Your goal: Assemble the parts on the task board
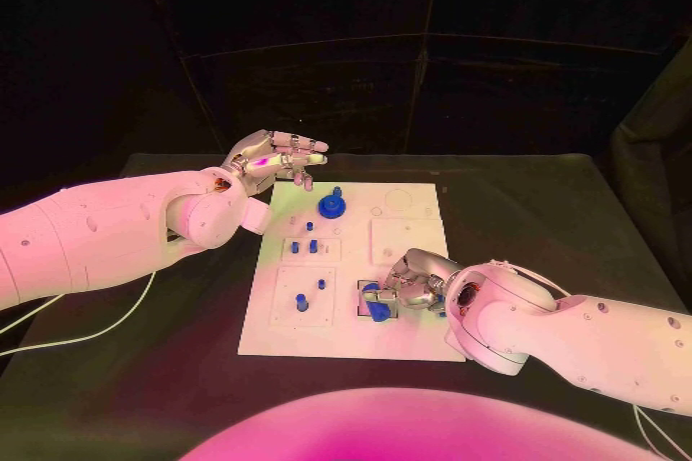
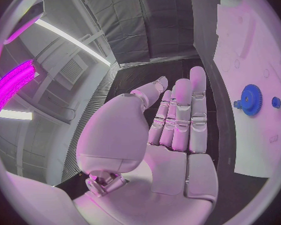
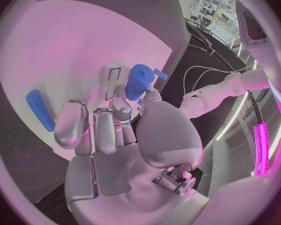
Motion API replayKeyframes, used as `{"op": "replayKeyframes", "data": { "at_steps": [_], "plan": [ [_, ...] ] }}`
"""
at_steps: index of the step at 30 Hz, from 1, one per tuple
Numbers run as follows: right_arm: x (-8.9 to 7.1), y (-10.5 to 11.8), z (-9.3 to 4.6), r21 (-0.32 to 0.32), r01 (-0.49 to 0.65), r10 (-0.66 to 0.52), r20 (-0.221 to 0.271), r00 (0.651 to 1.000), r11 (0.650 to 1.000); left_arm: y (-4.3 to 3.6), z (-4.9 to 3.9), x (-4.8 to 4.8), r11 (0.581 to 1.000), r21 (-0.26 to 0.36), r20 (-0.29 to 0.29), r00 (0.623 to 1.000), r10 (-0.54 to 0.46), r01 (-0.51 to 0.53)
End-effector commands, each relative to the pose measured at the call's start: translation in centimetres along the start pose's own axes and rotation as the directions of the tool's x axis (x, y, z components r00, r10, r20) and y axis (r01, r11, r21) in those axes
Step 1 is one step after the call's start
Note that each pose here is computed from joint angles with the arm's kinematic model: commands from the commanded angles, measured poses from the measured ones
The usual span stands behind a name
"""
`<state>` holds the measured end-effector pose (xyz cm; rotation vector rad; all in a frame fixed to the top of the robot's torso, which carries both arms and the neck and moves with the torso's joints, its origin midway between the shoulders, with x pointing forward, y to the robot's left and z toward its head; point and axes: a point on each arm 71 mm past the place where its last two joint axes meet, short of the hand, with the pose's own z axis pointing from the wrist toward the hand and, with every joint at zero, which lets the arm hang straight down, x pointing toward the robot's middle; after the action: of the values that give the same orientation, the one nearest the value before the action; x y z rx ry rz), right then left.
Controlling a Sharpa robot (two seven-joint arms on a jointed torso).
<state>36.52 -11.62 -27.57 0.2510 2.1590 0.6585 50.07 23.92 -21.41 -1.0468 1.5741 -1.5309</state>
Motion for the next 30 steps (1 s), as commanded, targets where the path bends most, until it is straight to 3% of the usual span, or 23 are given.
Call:
{"op": "replayKeyframes", "data": {
  "at_steps": [1,20,30],
  "plan": [
    [-0.3,0.0,0.1,0.009,-0.008,0.008,0.034,0.999,1.0,-0.1,0.06,0.17,1.0,0.002,-0.012,1.0,-0.009,0.009],
    [-0.4,0.3,-0.3,-0.05,0.039,-0.037,0.043,0.998,0.998,-0.09,0.06,0.08,1.0,0.0,-0.011,1.0,-0.008,0.008],
    [-2.2,-2.5,-2.1,-0.057,0.027,-0.021,0.102,0.995,0.998,-0.09,-0.02,-0.09,1.0,0.001,-0.006,1.0,-0.007,0.007]
  ]
}}
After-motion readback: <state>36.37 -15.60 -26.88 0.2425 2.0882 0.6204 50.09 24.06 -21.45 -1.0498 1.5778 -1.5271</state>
